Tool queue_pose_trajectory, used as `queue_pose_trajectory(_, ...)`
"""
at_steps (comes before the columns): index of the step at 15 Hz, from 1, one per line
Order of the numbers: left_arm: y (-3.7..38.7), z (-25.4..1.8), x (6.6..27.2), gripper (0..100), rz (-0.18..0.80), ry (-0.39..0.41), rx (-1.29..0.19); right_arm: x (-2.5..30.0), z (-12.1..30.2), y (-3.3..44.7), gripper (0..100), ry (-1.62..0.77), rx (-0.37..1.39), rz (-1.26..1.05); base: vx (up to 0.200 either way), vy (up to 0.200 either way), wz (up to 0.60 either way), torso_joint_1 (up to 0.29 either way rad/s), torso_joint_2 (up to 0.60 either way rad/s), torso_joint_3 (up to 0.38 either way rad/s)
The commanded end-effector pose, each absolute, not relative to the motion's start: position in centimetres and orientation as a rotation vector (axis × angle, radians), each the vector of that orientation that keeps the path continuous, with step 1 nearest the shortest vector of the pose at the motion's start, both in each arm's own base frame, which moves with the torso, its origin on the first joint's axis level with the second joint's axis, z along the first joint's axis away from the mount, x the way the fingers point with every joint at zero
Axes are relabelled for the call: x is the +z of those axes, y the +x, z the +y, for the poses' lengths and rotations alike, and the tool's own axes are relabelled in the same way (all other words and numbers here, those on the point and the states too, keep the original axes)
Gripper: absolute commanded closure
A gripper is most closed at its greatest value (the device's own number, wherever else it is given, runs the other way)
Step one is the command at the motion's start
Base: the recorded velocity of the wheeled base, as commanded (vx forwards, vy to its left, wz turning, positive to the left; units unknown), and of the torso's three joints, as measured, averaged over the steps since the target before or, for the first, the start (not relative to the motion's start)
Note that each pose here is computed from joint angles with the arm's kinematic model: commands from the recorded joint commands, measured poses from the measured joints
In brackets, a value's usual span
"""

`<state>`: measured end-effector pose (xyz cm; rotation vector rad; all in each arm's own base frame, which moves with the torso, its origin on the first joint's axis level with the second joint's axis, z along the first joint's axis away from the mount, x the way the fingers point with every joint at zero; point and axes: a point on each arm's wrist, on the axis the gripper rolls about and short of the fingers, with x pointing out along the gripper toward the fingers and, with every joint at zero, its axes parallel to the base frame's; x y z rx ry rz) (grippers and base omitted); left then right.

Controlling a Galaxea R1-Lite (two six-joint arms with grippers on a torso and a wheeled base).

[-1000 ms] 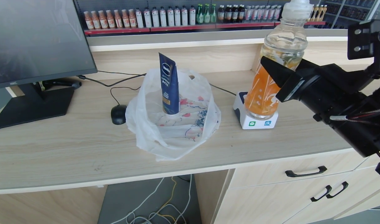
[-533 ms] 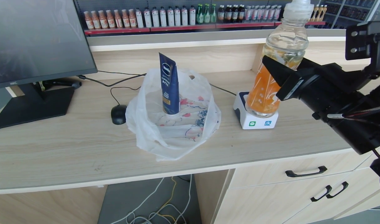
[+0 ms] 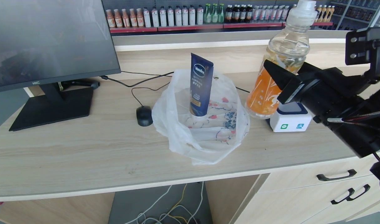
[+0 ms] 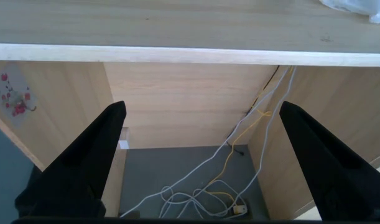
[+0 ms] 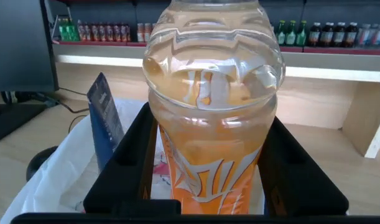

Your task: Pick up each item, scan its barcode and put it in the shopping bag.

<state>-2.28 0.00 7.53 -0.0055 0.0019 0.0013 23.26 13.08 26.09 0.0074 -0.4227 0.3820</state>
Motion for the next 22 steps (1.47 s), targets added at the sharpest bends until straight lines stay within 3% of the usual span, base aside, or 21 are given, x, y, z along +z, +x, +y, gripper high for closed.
queue_pose_trajectory(1,-2.3,0.0,7.5,0,0.002,-0.006,0.002,25.7,13.1,23.2,100,0.003,0.385,-0.410,0.000,0.200,0.00,0.002,0.01,0.002)
queue_pose_trajectory(13,-2.3,0.0,7.5,0,0.000,-0.003,0.000,23.0,12.7,22.6,100,-0.016,0.394,-0.325,0.000,0.017,0.00,0.001,0.00,0.000)
queue_pose_trajectory(22,-2.3,0.0,7.5,0,0.000,-0.003,0.000,21.6,13.3,24.7,100,-0.033,0.378,-0.278,0.000,0.000,0.00,0.000,0.00,0.000)
